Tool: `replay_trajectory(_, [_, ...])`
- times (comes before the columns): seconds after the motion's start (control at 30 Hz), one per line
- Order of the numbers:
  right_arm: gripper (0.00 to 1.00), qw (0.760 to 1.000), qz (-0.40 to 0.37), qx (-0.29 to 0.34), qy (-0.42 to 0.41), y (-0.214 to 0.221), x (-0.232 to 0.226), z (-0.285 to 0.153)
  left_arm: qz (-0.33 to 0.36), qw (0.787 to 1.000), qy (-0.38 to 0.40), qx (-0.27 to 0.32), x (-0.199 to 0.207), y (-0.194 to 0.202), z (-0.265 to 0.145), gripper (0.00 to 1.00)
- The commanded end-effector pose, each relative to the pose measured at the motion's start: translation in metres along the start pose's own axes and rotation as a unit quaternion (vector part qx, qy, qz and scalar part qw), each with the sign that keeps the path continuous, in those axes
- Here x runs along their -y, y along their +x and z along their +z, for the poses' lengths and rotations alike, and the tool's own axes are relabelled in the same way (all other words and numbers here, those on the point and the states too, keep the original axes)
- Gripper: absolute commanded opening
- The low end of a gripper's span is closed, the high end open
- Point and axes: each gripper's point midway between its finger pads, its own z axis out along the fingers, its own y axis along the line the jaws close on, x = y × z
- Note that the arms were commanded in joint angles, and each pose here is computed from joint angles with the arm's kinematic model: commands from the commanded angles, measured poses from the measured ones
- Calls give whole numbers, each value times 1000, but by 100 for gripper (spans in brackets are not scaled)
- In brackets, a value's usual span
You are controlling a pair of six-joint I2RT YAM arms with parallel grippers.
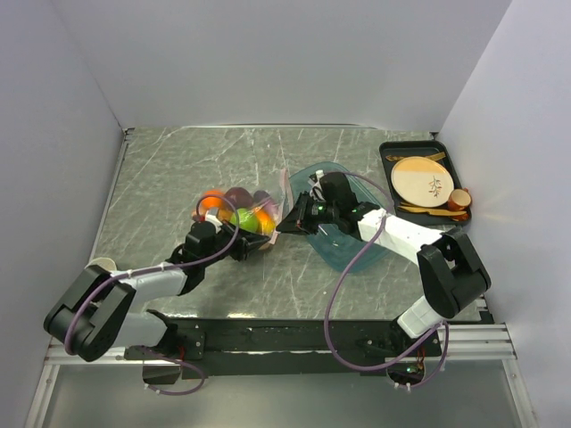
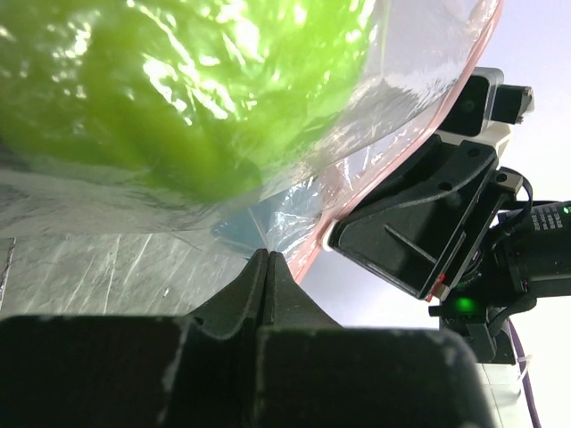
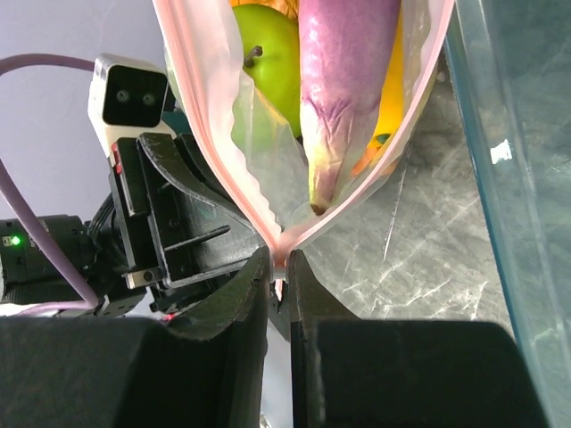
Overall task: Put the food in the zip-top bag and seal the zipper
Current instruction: Zip the zipper food storage bag at the center of the board.
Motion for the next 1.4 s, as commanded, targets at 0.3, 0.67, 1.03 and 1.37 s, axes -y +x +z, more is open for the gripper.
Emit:
replay_trajectory(0.3, [9,996,-43,70,-25,-54,-27,-15,44,996,-63,34,-29,-7,-26,1])
replay_trajectory(0.67, [9,995,-50,80,-27,-68,-30,-17,50,994,-74,60,-35,-14,-44,1])
replay_trajectory(1.03, [10,996,-55,76,-9,-73,-23,-18,46,994,-77,63,-41,-20,-46,1])
replay_trajectory(1.37, [10,996,-53,76,-5,-83,-18,-16,81,988,-109,76,-42,-28,-54,1])
